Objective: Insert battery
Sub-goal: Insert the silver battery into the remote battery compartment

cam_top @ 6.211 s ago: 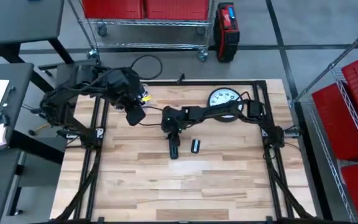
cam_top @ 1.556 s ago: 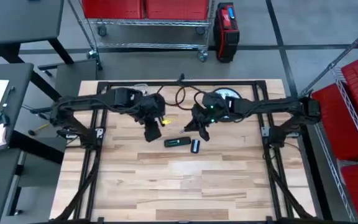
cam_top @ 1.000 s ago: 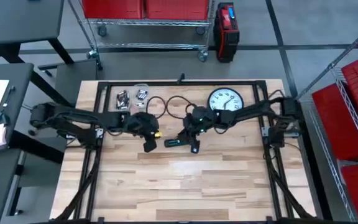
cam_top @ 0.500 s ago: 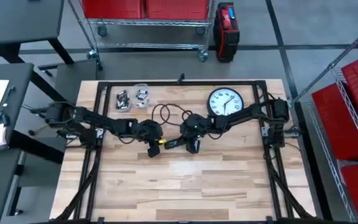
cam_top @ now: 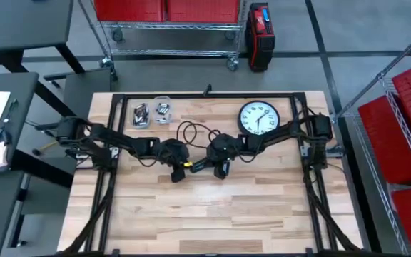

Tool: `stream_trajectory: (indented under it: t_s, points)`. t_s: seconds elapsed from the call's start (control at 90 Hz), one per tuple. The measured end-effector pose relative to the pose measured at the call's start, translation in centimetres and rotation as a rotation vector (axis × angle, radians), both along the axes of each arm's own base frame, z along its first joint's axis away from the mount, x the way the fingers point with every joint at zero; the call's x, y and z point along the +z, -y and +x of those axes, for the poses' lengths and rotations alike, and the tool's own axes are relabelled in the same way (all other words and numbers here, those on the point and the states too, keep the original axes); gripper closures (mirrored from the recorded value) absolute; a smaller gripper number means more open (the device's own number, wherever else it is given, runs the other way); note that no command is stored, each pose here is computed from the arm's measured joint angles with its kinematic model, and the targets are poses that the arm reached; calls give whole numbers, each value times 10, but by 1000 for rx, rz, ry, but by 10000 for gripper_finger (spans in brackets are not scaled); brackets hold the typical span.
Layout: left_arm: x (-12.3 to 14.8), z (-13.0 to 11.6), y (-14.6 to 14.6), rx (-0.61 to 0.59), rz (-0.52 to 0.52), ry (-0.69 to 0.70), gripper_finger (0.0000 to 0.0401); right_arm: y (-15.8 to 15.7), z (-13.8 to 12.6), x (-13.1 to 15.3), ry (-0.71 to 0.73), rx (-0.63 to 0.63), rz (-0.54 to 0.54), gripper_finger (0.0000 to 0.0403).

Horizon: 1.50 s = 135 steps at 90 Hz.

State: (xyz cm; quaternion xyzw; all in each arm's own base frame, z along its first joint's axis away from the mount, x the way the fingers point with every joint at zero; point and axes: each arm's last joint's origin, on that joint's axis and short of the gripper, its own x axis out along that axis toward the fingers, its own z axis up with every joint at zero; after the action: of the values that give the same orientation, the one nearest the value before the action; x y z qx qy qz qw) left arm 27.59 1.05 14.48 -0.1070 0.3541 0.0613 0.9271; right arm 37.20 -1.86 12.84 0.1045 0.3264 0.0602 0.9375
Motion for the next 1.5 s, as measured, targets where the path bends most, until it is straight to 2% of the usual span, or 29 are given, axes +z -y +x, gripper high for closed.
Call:
stream_trajectory:
  t_s: [0.2,0.344,0.467,0.567,0.722,1.133,1.3,1.5]
  points:
    - [12,-4,-4,56,-29,28,277,2,-1,-2,-12,23,-35,396]
    - [21,-8,2,105,-110,58,277,5,-3,-3,-30,48,-67,395]
    - [24,-7,17,98,-172,73,277,6,-4,-3,-22,99,-92,395]
    - [18,-7,31,72,-182,47,277,6,-4,-4,-15,139,-115,395]
    - [7,-5,45,121,-187,20,277,13,-6,-5,-25,142,-126,395]
    - [-17,11,49,243,-270,74,277,26,-7,-4,-16,139,-94,395]
    - [-18,9,45,314,-235,52,278,25,-7,-4,-23,125,-75,394]
    - [-14,2,25,362,-155,5,280,26,-8,-4,-24,122,-74,394]
